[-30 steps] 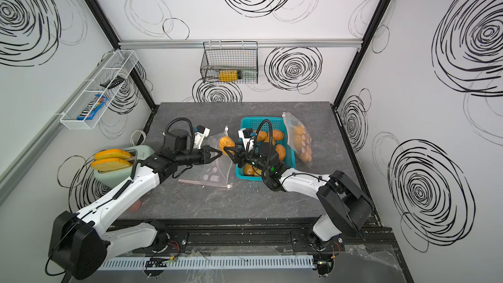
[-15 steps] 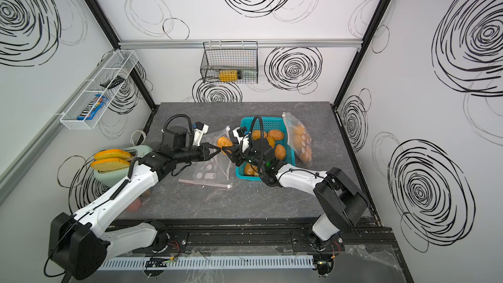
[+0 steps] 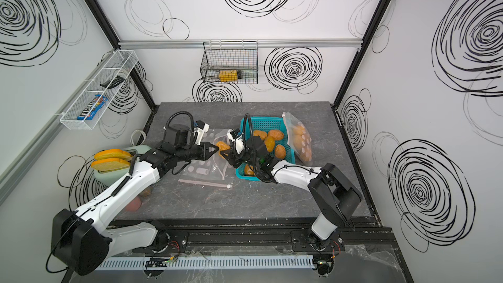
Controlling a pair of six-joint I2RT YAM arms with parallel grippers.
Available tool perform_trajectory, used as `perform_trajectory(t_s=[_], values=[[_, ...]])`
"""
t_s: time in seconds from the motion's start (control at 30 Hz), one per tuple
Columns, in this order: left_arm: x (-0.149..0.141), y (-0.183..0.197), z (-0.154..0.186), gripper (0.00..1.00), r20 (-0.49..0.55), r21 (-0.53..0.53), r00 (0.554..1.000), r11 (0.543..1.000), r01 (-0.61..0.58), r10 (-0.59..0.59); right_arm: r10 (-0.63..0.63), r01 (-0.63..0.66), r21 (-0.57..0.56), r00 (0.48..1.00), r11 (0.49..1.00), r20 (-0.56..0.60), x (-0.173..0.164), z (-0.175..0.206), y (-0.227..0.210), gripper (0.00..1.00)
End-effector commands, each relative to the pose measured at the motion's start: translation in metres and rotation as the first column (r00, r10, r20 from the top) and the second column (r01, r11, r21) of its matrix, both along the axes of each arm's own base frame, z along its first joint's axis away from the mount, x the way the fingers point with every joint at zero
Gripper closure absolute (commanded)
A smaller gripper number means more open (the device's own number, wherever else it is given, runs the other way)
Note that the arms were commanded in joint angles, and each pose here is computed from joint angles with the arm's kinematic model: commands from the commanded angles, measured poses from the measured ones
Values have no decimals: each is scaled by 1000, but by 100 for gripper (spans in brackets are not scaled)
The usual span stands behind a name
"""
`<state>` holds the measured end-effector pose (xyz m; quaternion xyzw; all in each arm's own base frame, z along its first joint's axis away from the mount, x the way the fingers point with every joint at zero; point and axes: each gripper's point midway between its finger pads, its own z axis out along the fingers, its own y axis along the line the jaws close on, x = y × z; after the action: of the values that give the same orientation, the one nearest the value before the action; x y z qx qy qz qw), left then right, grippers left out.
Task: Put the potatoes into a zipper bag and zip it
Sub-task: Place the potato into the zipper food storage bag.
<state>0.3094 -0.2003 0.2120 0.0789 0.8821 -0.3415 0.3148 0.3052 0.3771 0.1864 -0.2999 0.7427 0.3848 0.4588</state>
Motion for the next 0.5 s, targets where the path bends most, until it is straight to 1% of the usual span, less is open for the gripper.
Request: perform_trajectory(t_s=[0.0, 0.1, 0.27, 0.37, 0.47], values=[[3, -5, 5, 100, 62, 26, 997, 999, 36, -37, 42, -41, 21, 999, 999, -27, -3, 7, 12, 55], [-2, -8, 4, 100, 77, 38, 995, 997, 64, -67, 24, -23, 21, 998, 1000, -59, 1, 7, 13, 54], [-8, -7, -1, 100, 79, 63, 994, 995, 74, -79, -64, 69, 32, 989, 997, -136, 15, 3, 8, 52], [-11, -8, -5, 100, 74, 72, 993, 994, 83, -88, -68, 79, 52, 981, 996, -181, 16, 3, 9, 52], [-10, -5, -10, 100, 66, 93, 995, 993, 71, -78, -31, 52, 96, 978, 994, -208, 9, 11, 13, 50]])
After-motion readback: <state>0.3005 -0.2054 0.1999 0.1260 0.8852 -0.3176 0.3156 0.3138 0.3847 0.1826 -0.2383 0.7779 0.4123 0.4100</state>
